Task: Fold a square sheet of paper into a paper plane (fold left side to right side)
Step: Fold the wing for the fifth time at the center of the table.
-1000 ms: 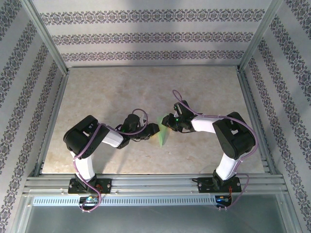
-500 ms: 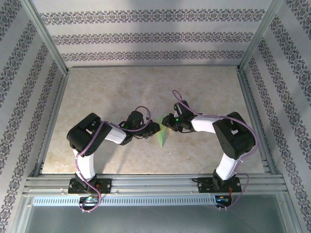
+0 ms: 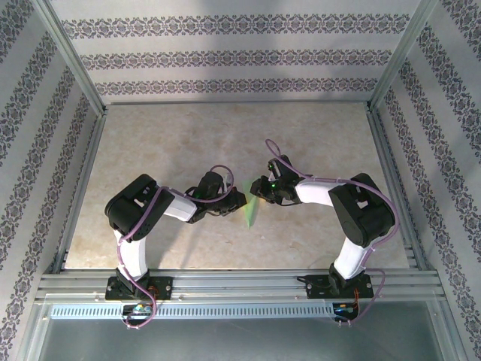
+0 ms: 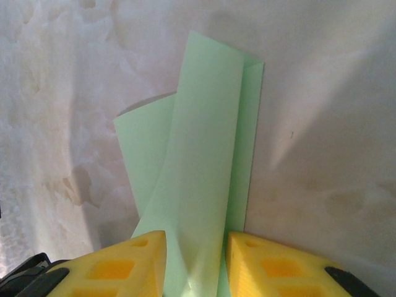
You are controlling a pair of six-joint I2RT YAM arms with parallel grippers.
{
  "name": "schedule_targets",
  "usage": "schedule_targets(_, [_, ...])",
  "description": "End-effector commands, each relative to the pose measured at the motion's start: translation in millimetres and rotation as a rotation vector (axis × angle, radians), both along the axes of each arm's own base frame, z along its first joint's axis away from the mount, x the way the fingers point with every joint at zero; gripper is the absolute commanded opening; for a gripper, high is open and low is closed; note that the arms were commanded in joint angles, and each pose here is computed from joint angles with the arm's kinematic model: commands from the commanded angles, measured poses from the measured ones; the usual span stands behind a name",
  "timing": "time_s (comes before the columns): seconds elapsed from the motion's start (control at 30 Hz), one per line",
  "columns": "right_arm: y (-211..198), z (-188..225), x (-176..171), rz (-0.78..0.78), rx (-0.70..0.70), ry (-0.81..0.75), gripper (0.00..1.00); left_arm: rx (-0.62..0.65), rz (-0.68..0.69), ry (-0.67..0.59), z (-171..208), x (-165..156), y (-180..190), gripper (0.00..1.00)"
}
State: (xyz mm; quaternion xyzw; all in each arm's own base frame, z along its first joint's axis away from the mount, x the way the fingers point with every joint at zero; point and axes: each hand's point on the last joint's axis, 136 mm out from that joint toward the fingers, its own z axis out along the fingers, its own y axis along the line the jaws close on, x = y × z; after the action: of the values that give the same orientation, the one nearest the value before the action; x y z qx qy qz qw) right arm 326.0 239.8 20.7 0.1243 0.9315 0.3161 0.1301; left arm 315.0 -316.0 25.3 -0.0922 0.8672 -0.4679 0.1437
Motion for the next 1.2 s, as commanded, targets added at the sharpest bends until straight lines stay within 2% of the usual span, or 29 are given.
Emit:
schedule_targets(0.0, [-4.8, -19.6, -13.5, 0.017, -0.065, 0.059, 0.35, 0.085, 0.009, 0.023, -21.9, 2.6, 9.6, 0.02])
schedule_targets(0.33, [-5.3, 11.1, -4.8, -0.004, 0.014, 0.006, 0.38, 0.163, 0.032, 0.063, -38.3, -2.7, 22.0, 0.0])
schedule_targets(0.67, [-9.1, 17.3, -3.8, -0.013, 0.023, -0.006, 0.37, 0.2, 0.045, 0.086, -45.7, -3.4, 26.8, 0.0])
schedule_targets(0.77, [-14.8, 23.8, -2.8, -0.013, 0.006, -0.03, 0.31, 0.209, 0.049, 0.09, -46.9, -3.7, 28.3, 0.0])
schedule_targets(1.0, [-3.8, 27.9, 3.3, 0.043, 0.053, -0.033, 0.02, 0.22, 0.059, 0.097, -48.7, -4.2, 30.8, 0.0])
schedule_targets(1.17, [0.2, 17.3, 8.6, 0.047, 0.048, -0.014, 0.0, 0.231, 0.065, 0.103, -49.7, -5.0, 33.0, 0.0])
